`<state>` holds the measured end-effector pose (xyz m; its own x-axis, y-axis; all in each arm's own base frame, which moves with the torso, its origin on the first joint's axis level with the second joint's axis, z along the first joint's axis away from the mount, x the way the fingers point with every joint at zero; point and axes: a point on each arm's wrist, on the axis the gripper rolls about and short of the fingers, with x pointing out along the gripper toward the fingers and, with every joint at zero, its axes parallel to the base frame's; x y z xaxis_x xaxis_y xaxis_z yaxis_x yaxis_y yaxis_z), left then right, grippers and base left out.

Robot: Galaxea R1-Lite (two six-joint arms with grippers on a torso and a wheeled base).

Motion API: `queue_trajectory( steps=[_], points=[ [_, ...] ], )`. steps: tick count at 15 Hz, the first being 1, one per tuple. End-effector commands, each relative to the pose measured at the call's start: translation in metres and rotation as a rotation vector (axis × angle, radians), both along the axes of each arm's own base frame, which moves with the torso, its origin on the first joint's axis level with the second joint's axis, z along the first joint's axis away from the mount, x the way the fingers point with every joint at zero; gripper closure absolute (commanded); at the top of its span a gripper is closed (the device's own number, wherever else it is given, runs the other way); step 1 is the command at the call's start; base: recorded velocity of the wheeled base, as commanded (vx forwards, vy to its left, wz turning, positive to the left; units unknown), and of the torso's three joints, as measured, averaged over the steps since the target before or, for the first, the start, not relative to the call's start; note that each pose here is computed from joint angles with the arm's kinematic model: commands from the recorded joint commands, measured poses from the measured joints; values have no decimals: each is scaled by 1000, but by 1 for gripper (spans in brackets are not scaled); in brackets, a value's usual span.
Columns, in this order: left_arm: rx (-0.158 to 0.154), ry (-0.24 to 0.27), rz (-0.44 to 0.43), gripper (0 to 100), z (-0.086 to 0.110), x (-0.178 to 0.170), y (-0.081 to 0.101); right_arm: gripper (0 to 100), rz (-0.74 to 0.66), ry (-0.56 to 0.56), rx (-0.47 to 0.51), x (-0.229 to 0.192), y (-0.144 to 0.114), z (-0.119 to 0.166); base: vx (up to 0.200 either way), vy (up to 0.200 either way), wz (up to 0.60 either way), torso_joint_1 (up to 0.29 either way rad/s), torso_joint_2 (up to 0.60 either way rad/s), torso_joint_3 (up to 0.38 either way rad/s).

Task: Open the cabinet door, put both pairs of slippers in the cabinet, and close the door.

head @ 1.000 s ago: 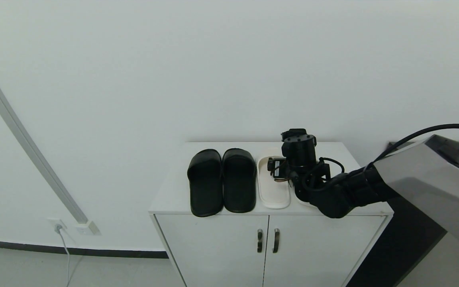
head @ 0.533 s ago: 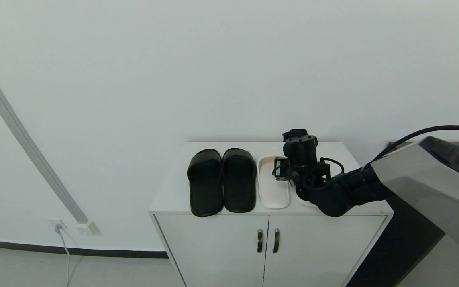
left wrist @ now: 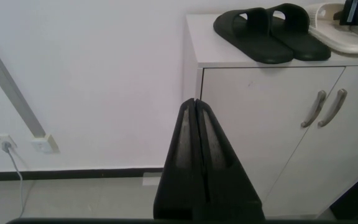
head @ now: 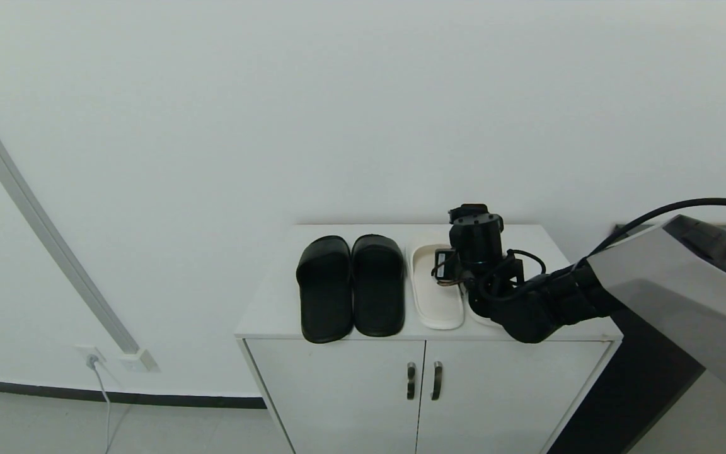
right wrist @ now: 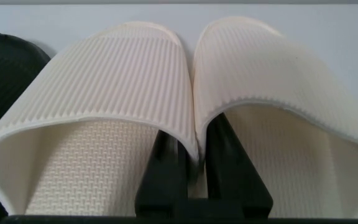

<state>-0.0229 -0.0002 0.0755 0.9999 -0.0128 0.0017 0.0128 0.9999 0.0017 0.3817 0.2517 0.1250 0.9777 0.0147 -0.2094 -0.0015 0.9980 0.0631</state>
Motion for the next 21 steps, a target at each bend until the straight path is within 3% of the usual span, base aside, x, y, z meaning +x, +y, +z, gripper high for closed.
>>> queue_trajectory(
  steps=[1,7,11,14,21],
  points=[
    [0,0,0,100,0,0,0,100,1,-20,14,-4,-3,12,0,0,0,0,0,0],
    [0,0,0,100,0,0,0,100,57,-28,-5,-45,-12,40,0,0,0,0,0,0],
    [1,0,0,100,0,0,0,100,235,-36,13,-111,-22,72,0,0,0,0,0,0],
    [1,0,0,100,0,0,0,100,427,8,25,-155,-42,79,0,0,0,0,0,0],
    [1,0,0,100,0,0,0,100,593,14,47,-193,-58,89,0,0,0,0,0,0]
  ],
)
